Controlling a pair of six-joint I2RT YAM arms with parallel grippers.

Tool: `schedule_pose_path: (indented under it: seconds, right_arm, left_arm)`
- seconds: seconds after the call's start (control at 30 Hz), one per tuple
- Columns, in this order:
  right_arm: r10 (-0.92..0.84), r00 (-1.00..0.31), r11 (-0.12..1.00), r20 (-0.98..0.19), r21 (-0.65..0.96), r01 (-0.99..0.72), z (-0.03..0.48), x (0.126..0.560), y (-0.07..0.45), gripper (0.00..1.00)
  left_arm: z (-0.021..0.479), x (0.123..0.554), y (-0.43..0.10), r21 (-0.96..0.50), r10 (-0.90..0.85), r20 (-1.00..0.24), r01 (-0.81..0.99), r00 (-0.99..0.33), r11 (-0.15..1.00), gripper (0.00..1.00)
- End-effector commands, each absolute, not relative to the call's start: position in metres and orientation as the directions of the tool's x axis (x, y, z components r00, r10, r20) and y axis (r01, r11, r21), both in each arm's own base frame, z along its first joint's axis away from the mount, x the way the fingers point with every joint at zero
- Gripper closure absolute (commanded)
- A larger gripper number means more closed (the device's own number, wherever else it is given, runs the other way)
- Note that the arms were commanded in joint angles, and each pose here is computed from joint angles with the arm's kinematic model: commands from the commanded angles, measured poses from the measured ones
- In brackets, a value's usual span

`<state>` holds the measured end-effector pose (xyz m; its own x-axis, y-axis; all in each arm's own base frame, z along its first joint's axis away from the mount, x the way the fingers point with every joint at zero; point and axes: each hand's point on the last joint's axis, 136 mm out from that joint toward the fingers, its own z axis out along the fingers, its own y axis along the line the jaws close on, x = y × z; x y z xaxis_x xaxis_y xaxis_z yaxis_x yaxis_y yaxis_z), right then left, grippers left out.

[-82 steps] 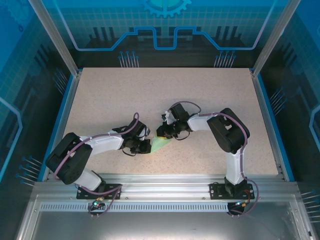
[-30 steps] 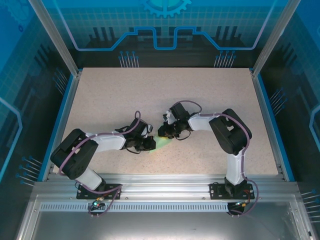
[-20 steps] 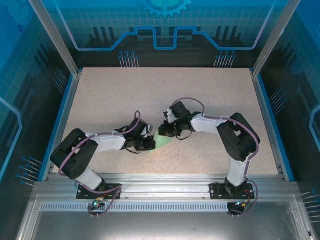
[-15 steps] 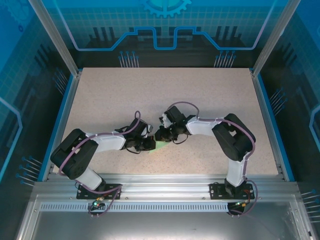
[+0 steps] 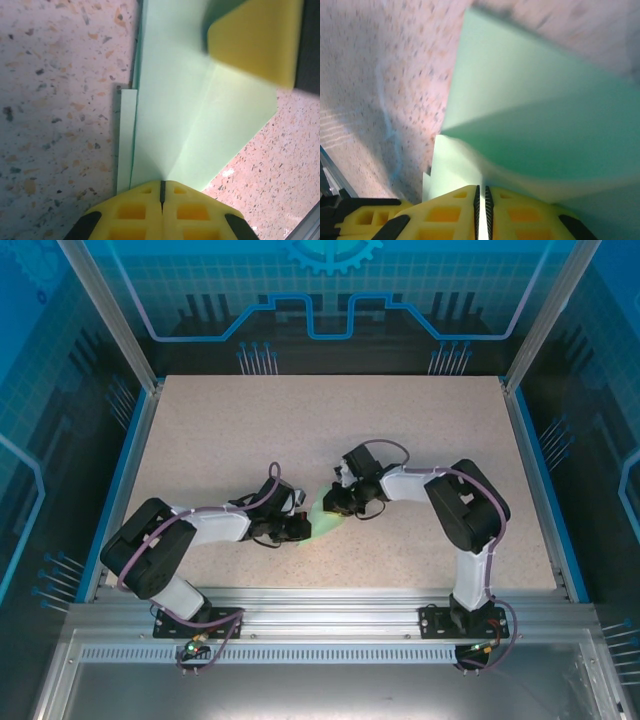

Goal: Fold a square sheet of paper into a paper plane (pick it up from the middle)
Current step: Fourth fold the wing at the center of the table.

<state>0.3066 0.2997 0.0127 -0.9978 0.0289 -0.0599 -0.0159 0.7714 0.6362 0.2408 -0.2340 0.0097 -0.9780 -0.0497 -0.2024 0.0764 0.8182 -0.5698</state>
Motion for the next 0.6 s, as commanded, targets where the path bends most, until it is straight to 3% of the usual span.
schedule_pose_path:
  seconds: [0.0, 0.57]
  right_arm:
    - [0.086, -0.994, 0.837, -0.074, 0.546, 0.032, -0.004, 0.328, 0.27, 0.85]
    - [0.208, -0.976, 0.791, -0.066, 0.598, 0.128, 0.006, 0.387, 0.227, 0.83]
  left_arm:
    - [-0.044, 0.186, -0.192, -0.405, -0.031, -0.001, -0.028, -1.0, 0.914, 0.96]
    - [-0.044, 0.183, -0.193, -0.418, -0.028, 0.006, -0.028, -1.0, 0.908, 0.96]
